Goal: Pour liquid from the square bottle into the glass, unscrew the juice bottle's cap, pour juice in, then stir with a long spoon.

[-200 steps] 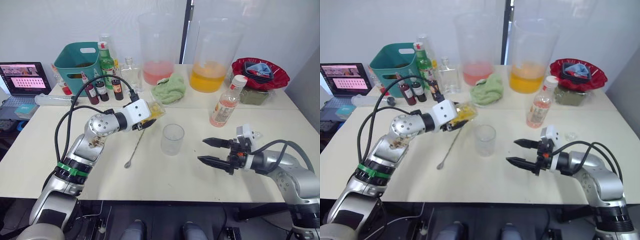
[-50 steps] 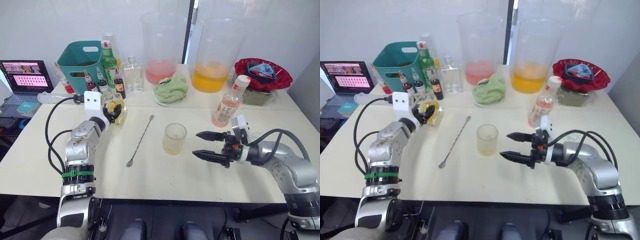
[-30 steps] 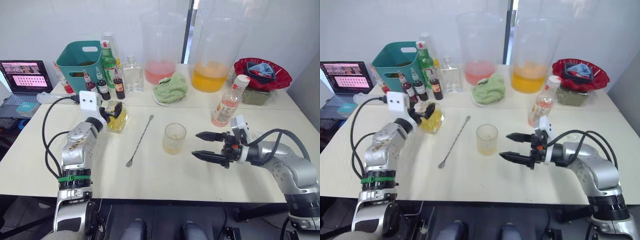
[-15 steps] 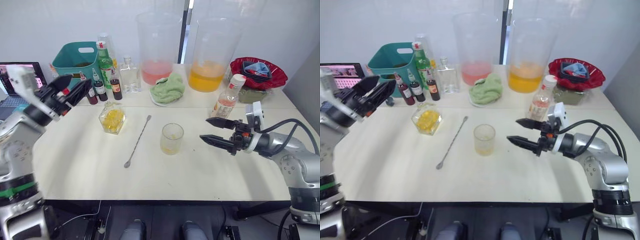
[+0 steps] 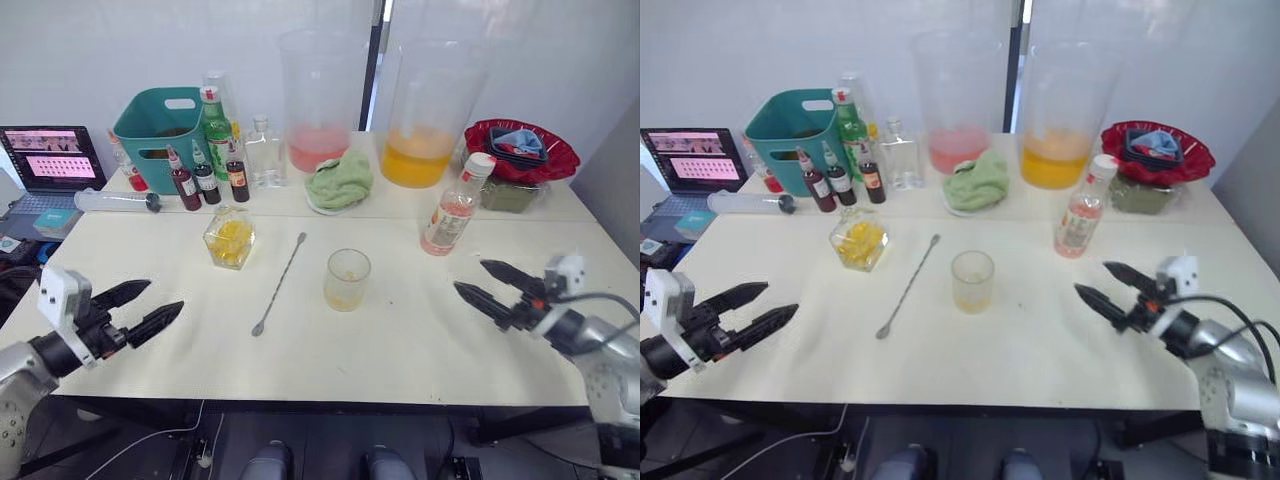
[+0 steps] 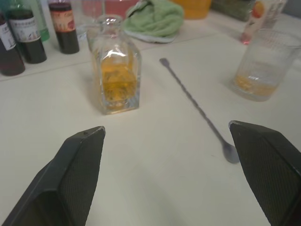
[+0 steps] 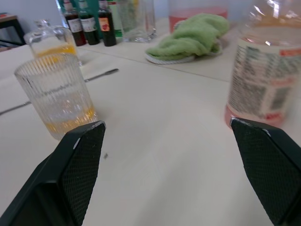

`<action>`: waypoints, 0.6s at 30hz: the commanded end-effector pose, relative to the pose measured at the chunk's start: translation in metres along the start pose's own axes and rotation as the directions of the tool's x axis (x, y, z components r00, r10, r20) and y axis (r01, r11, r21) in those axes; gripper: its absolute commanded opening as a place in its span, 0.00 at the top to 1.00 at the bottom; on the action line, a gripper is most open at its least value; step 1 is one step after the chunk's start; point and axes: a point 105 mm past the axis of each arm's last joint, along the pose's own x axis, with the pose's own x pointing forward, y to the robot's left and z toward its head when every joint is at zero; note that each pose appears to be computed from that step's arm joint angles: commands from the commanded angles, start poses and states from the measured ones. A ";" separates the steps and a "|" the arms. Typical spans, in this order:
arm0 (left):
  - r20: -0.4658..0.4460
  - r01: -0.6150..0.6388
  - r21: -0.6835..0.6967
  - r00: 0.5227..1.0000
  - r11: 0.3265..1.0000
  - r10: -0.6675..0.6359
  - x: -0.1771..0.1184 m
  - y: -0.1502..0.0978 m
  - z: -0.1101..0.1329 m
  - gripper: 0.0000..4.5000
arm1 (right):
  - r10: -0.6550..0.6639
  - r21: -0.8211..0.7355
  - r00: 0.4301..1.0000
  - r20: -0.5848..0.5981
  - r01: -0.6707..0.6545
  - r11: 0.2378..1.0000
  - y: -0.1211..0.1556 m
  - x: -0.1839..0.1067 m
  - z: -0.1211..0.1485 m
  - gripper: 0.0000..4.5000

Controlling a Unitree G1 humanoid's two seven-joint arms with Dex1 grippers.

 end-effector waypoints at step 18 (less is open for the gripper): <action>0.155 0.405 0.147 0.892 0.902 -0.426 0.037 -0.056 0.069 0.01 | -0.215 0.061 0.973 0.087 0.210 0.976 -0.011 -0.003 0.010 0.00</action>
